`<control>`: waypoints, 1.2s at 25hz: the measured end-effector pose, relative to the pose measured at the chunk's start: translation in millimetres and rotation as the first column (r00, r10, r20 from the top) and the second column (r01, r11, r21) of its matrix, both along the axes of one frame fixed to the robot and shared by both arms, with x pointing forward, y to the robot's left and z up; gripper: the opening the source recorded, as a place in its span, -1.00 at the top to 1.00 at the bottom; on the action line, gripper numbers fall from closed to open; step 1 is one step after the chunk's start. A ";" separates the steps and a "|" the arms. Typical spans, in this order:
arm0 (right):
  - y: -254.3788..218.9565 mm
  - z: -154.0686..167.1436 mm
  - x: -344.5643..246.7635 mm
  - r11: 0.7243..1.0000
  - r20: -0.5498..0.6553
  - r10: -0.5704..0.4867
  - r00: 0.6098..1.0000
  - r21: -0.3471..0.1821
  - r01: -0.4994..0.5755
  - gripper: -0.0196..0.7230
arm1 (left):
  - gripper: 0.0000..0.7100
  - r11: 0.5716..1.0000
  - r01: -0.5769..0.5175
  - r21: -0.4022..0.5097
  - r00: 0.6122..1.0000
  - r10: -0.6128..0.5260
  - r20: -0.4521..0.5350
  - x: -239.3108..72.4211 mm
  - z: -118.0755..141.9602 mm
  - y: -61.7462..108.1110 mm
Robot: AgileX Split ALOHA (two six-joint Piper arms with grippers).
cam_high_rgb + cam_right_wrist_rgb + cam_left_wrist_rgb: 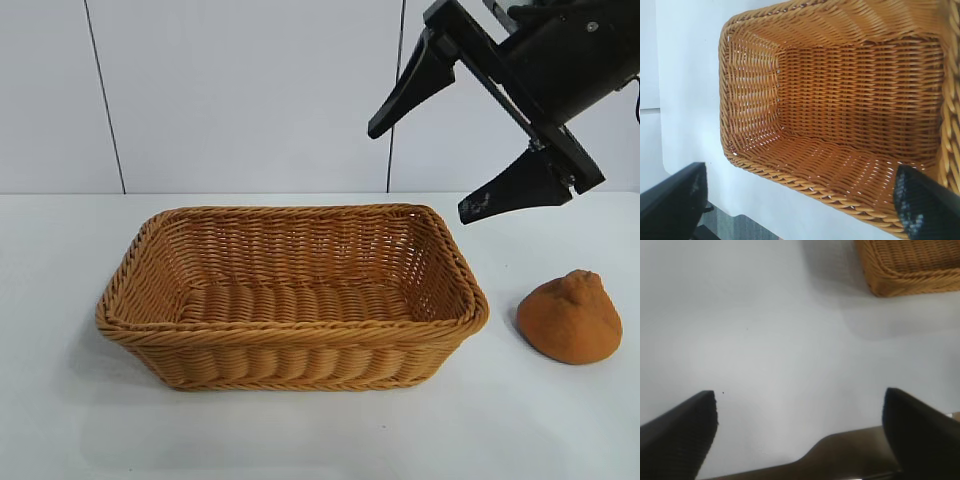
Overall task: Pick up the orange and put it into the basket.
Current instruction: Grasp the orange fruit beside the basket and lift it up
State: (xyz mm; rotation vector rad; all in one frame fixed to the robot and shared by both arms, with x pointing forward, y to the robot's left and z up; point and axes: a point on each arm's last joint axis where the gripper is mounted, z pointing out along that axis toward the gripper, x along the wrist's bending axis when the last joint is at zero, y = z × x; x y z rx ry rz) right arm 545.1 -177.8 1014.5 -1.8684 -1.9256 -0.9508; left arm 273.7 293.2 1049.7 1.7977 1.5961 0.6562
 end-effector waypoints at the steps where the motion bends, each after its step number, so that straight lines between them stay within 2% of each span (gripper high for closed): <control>1: 0.1 0.0 -0.3 1.000 -0.002 0.002 1.000 0.000 -0.002 -0.92 | -0.79 1.000 0.000 0.000 1.000 0.000 0.004 -0.6 0.1 0.1; 6: -0.3 8.8 2.7 0.999 0.013 0.036 0.999 -0.028 -0.035 -0.92 | -0.79 0.999 -0.043 -0.002 0.999 0.043 0.023 -3.2 0.8 1.8; 9: -1.9 20.5 8.4 0.997 0.037 0.041 0.998 -0.068 -0.038 -0.92 | -0.79 0.997 -0.076 -0.011 0.993 0.077 0.095 -13.8 2.8 3.5; 14: -10.1 30.7 13.2 0.979 0.038 0.038 0.999 -0.201 -0.030 -0.92 | -0.79 0.997 -0.076 -0.031 0.963 0.082 0.255 -39.3 4.2 4.6; 19: -23.6 33.8 15.5 0.932 0.033 0.038 0.999 -0.363 -0.023 -0.92 | -0.79 0.997 -0.075 -0.033 0.961 0.081 0.266 -41.5 3.9 4.7; 21: -30.9 32.7 16.8 0.913 0.033 0.021 0.999 -0.408 -0.005 -0.92 | -0.79 0.997 -0.075 -0.033 0.960 0.082 0.267 -41.4 4.1 4.7; 24: -46.5 32.0 20.5 0.895 0.036 -0.026 0.999 -0.444 0.039 -0.92 | -0.79 0.997 -0.075 -0.033 0.960 0.082 0.268 -41.3 4.2 4.7; 30: -75.8 31.9 26.4 0.883 0.044 -0.117 0.992 -0.453 0.124 -0.92 | -0.79 0.997 -0.075 -0.033 0.960 0.082 0.268 -41.3 4.2 4.7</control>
